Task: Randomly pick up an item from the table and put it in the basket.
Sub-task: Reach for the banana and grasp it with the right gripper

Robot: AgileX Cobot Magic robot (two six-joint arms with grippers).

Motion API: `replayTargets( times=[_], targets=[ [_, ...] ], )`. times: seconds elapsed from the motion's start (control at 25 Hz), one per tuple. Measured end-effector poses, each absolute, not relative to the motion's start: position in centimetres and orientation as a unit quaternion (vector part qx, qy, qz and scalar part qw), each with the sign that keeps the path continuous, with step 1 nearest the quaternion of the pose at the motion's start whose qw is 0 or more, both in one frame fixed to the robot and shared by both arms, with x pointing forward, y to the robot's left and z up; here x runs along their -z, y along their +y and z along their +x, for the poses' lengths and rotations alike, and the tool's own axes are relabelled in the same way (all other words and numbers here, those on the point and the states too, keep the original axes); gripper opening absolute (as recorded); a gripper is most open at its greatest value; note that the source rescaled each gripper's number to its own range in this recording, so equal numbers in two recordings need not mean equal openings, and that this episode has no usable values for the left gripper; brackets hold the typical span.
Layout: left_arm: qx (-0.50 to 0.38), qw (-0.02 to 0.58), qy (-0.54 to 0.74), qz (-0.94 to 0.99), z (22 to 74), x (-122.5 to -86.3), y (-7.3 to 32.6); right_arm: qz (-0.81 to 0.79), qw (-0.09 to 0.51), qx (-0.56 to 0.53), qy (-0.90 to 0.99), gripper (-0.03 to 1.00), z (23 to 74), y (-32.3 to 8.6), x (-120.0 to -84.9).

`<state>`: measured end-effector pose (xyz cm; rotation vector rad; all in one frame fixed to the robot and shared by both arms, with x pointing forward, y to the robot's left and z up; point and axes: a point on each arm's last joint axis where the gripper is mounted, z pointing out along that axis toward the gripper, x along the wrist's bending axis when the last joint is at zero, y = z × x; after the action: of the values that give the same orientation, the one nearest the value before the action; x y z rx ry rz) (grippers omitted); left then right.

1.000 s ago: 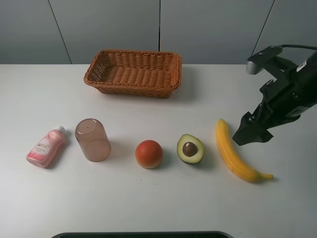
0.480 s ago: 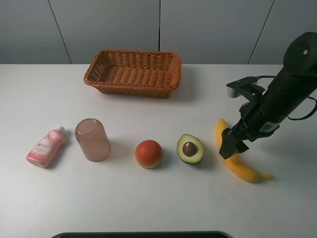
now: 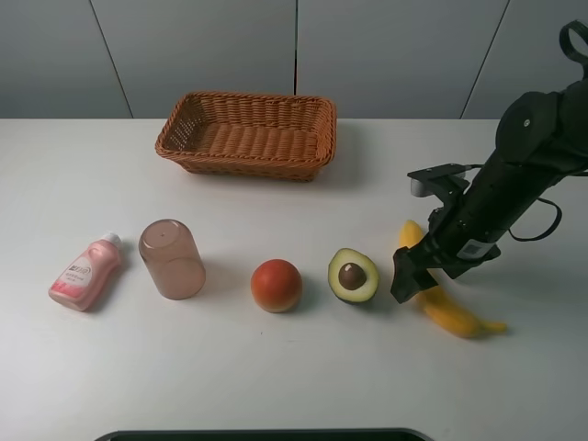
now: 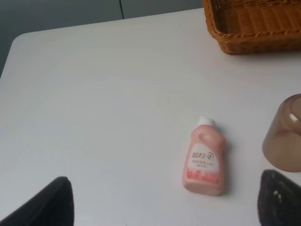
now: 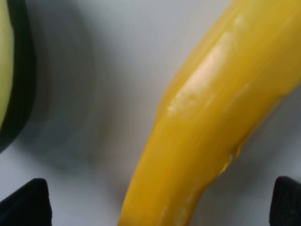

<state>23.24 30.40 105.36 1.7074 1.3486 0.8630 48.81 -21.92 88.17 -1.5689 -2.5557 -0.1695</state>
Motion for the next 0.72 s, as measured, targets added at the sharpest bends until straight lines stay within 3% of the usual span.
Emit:
replayTargets(
  times=[0.56, 0.64, 0.72],
  targets=[
    [-0.339, 0.391, 0.532, 0.671, 23.2, -105.4, 30.4, -0.532, 0.043, 0.064, -0.843, 1.00, 48.9, -22.1, -87.0],
    [-0.339, 0.391, 0.532, 0.671, 23.2, -105.4, 30.4, -0.533, 0.040, 0.065, -0.843, 0.91, 48.9, -22.1, -87.0],
    [-0.339, 0.391, 0.532, 0.671, 23.2, -105.4, 30.4, -0.533, 0.036, 0.066, -0.843, 0.64, 49.0, -22.1, -86.9]
  ],
)
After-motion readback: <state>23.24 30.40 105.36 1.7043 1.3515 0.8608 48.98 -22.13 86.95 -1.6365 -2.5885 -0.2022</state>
